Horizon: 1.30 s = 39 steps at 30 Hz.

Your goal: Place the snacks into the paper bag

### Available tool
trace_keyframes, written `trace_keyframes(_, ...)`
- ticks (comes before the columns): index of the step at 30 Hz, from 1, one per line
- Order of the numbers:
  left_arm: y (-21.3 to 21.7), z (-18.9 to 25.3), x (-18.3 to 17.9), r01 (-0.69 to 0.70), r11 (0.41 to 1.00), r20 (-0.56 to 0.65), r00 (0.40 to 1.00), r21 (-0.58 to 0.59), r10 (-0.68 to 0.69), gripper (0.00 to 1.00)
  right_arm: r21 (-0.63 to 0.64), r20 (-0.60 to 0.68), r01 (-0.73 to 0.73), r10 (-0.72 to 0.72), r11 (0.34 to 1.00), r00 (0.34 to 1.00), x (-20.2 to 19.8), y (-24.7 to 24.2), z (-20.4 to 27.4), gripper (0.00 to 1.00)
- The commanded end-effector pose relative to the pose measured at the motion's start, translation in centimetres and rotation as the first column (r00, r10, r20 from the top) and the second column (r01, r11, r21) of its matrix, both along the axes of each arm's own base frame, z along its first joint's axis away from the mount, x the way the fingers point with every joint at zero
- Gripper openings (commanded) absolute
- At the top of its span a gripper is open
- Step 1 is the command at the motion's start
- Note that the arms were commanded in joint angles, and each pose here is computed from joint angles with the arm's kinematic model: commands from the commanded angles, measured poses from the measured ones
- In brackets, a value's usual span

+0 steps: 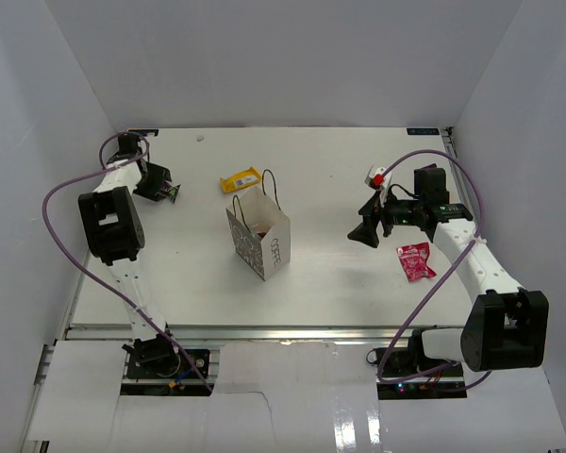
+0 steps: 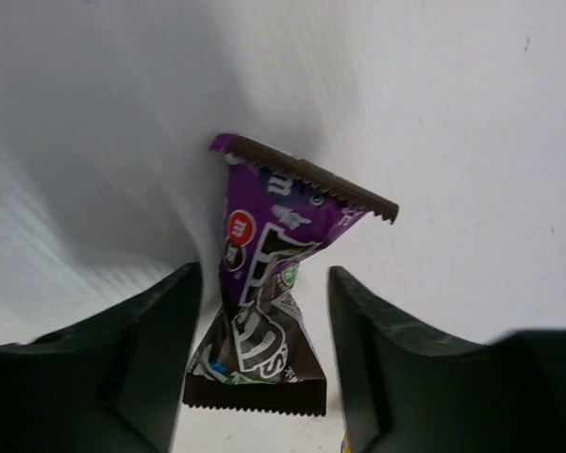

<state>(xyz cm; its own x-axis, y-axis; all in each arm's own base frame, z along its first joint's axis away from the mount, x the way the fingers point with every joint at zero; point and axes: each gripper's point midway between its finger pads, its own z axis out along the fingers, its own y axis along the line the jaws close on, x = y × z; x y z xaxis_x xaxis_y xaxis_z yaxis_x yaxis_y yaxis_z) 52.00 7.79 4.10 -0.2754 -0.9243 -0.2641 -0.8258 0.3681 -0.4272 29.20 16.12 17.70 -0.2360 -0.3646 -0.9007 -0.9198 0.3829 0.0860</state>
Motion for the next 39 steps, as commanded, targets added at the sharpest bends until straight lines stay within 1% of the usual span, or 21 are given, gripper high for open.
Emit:
trace_keyframes(1,-0.3,1.0,1.2,0.018,1.0,0.017,1.0,-0.008,-0.018,0.62,0.019,0.042,-0.004,0.004,1.0,0.999,0.6,0.0,1.6,0.89)
trace_keyframes(4,-0.4,1.0,1.1,0.031,1.0,0.015,0.999,-0.001,-0.031,0.49,0.017,0.041,-0.001,0.0,1.0,0.999,0.7,-0.1,1.5,0.89)
trace_keyframes(5,-0.2,1.1,0.9,0.036,0.999,0.015,0.999,0.009,-0.037,0.41,0.018,0.039,0.0,0.0,1.0,0.999,0.7,-0.1,1.5,0.89)
trace_keyframes(9,-0.2,2.0,0.4,0.07,0.997,0.036,0.997,0.037,-0.071,0.27,0.02,0.033,-0.004,0.003,1.0,0.999,0.7,0.0,1.4,0.89)
trace_keyframes(10,-0.3,3.4,0.6,0.083,0.995,0.078,0.993,0.048,-0.087,0.26,0.019,0.034,-0.003,0.002,1.0,0.999,0.7,-0.1,1.4,0.89)
trace_keyframes(11,-0.6,3.6,0.2,0.118,0.991,0.083,0.989,0.057,-0.123,0.24,0.018,0.033,-0.003,0.003,1.0,0.999,0.7,-0.1,1.4,0.89)
trace_keyframes(13,-2.3,5.8,0.6,0.196,0.98,0.173,0.965,0.037,-0.2,0.17,0.012,0.038,-0.002,0.001,1.0,0.999,0.9,-0.2,1.3,0.89)
trace_keyframes(14,-3.6,7.6,-0.5,0.237,0.971,0.217,0.946,0.043,-0.241,0.16,0.012,0.036,-0.002,0.002,1.0,0.999,0.9,-0.2,1.2,0.89)
trace_keyframes(16,-6.4,10.6,-1.0,0.33,0.939,0.325,0.882,0.095,-0.342,0.13,0.009,0.036,0.0,-0.001,1.0,0.999,1.0,-0.3,1.2,0.89)
trace_keyframes(17,-7.4,12.3,-3.2,0.35,0.929,0.36,0.857,0.121,-0.369,0.12,0.011,0.035,-0.001,0.0,1.0,0.999,1.1,-0.3,1.1,0.89)
trace_keyframes(19,-9.4,15.1,-4.8,0.395,0.903,0.443,0.788,0.168,-0.427,0.1,0.009,0.039,0.0,0.0,1.0,0.999,1.2,-0.4,1.3,0.89)
trace_keyframes(20,-10.1,17.2,-6.9,0.403,0.894,0.487,0.752,0.195,-0.445,0.09,0.008,0.036,-0.002,0.002,1.0,0.999,1.1,-0.4,1.2,0.89)
trace_keyframes(22,-11.7,20.0,-8.7,0.432,0.868,0.551,0.675,0.245,-0.491,0.09,0.0,0.038,-0.002,0.002,1.0,0.999,1.2,-0.6,1.0,0.89)
trace_keyframes(23,-12.3,22.6,-10.4,0.432,0.856,0.594,0.621,0.284,-0.511,0.09,0.0,0.03,-0.006,0.006,1.0,1.0,1.0,-0.6,0.9,0.89)
trace_keyframes(27,-15.9,28.1,-14.2,0.477,0.8,0.674,0.458,0.364,-0.579,0.08,-0.006,0.023,-0.012,0.012,1.0,1.0,0.9,-0.6,0.7,0.89)
trace_keyframes(28,-17.8,28.8,-15.2,0.511,0.778,0.685,0.418,0.366,-0.597,0.08,-0.004,0.024,-0.012,0.013,1.0,1.0,0.9,-0.6,0.9,0.89)
trace_keyframes(30,-19.1,29.7,-16.5,0.529,0.766,0.706,0.379,0.364,-0.598,0.08,0.001,0.026,-0.017,0.017,1.0,1.0,0.8,-0.5,1.0,0.89)
trace_keyframes(33,-21.9,29.8,-17.8,0.578,0.74,0.72,0.342,0.345,-0.603,0.08,0.004,0.029,-0.017,0.017,1.0,0.999,0.6,-0.5,1.2,0.89)
trace_keyframes(37,-24.4,30.2,-18.0,0.613,0.712,0.729,0.305,0.342,-0.613,0.08,0.002,0.033,-0.016,0.016,1.0,0.999,0.0,-0.6,1.2,0.89)
trace_keyframes(38,-25.4,31.1,-18.1,0.625,0.698,0.736,0.278,0.35,-0.618,0.08,0.001,0.03,-0.015,0.015,1.0,0.999,-0.4,-0.7,1.1,0.89)
trace_keyframes(39,-25.8,31.5,-18.0,0.625,0.693,0.737,0.267,0.358,-0.621,0.08,0.0,0.032,-0.016,0.016,1.0,0.999,-0.5,-0.7,1.0,0.89)
